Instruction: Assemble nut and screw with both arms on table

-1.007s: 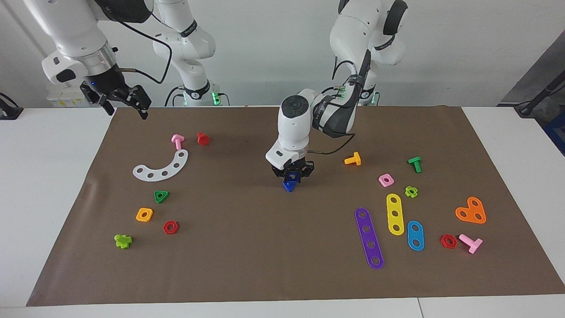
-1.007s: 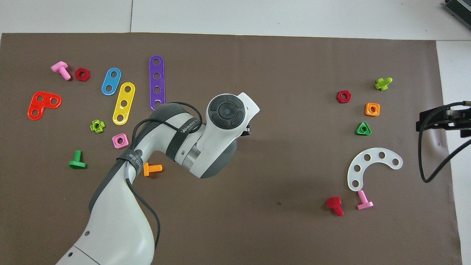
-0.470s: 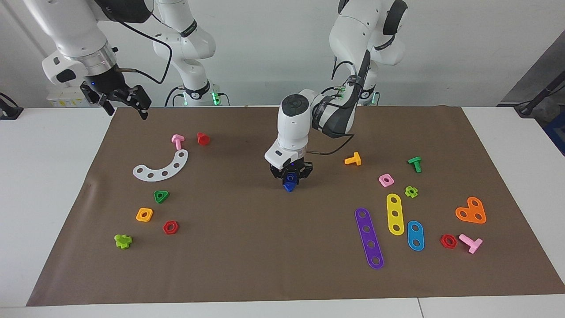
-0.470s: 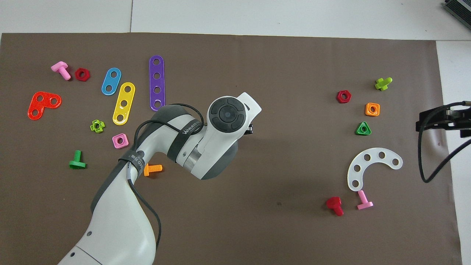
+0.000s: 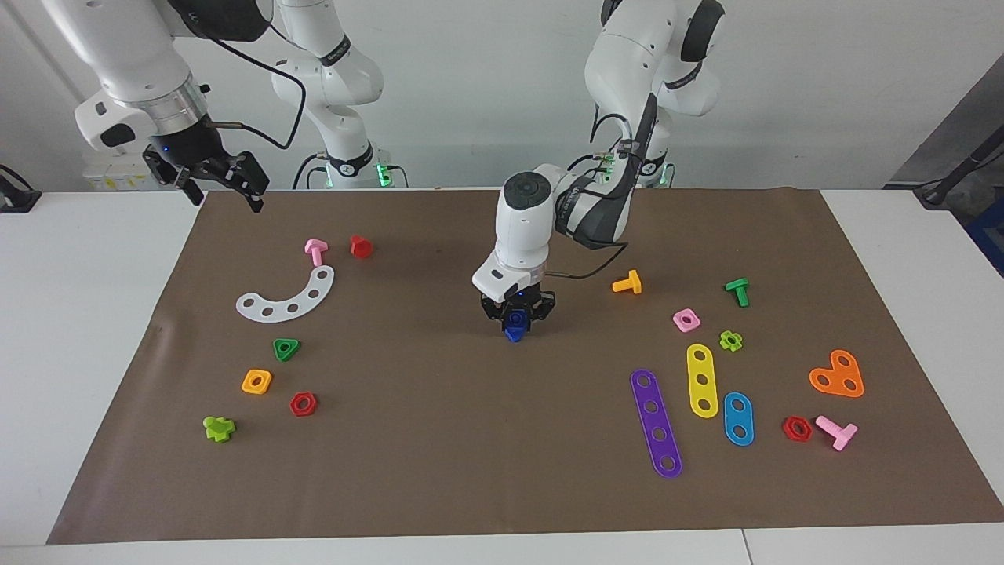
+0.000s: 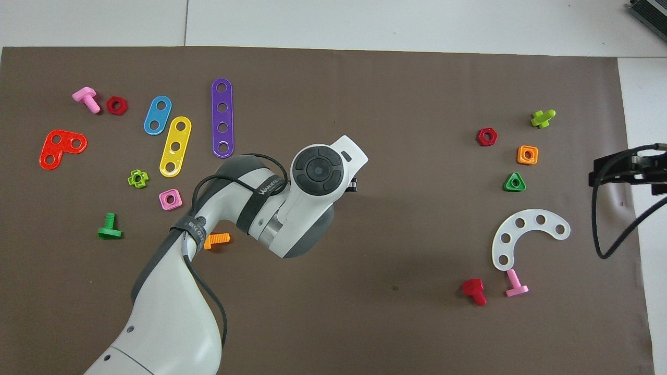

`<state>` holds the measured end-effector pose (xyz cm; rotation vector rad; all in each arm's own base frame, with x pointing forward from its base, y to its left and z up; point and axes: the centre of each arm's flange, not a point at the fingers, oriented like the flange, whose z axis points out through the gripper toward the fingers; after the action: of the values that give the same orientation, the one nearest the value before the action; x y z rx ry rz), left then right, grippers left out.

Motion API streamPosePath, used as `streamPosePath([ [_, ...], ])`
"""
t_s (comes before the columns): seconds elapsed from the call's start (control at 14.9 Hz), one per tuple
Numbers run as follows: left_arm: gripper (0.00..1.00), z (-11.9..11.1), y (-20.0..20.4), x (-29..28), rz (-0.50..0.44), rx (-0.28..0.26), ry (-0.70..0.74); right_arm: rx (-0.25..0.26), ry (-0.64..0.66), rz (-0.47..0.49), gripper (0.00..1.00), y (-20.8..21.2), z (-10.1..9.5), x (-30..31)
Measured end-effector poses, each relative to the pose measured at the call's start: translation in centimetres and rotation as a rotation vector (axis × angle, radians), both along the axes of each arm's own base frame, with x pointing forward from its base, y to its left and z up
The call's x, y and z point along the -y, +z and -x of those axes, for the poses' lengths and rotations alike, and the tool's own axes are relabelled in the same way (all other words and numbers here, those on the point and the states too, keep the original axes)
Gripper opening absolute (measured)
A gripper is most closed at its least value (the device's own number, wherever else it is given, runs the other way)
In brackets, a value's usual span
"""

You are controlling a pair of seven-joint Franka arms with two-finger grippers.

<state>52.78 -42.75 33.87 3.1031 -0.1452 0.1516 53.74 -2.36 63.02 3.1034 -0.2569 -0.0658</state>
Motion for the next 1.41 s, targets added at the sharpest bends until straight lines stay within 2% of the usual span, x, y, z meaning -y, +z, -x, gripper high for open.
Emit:
streamPosePath([
  [0.07, 0.46, 0.0, 0.0, 0.0, 0.002, 0.002, 0.000, 0.000, 0.000, 0.000, 1.00, 0.0, 0.0, 0.0],
  [0.13, 0.51, 0.0, 0.0, -0.1, 0.004, 0.006, 0.000, 0.000, 0.000, 0.000, 1.00, 0.0, 0.0, 0.0],
  [0.34, 0.81, -0.1, 0.0, -0.1, 0.008, 0.011, 0.002, 0.000, 0.000, 0.000, 1.00, 0.0, 0.0, 0.0],
  [0.4, 0.94, -0.2, 0.2, -0.2, 0.010, 0.015, 0.003, 0.000, 0.000, 0.000, 1.00, 0.0, 0.0, 0.0],
  [0.47, 0.99, -0.3, 0.5, -0.2, 0.014, 0.021, 0.004, 0.000, 0.000, 0.000, 1.00, 0.0, 0.0, 0.0],
  [0.67, 0.99, -1.0, 3.0, -1.2, 0.035, 0.056, 0.021, 0.000, 0.000, 0.000, 1.00, 0.0, 0.0, 0.0],
  [0.87, 0.99, -2.4, 7.4, -4.4, 0.053, 0.091, 0.064, 0.000, 0.000, 0.000, 1.00, 0.0, 0.0, 0.0],
  [1.21, 1.00, -4.8, 11.7, -14.0, 0.005, 0.094, 0.009, 0.000, 0.000, 0.000, 1.00, 0.0, 0.0, 0.0],
  [1.41, 1.00, -5.9, 13.3, -20.4, -0.030, 0.072, -0.025, 0.000, 0.000, -0.001, 1.00, 0.0, 0.0, 0.0],
])
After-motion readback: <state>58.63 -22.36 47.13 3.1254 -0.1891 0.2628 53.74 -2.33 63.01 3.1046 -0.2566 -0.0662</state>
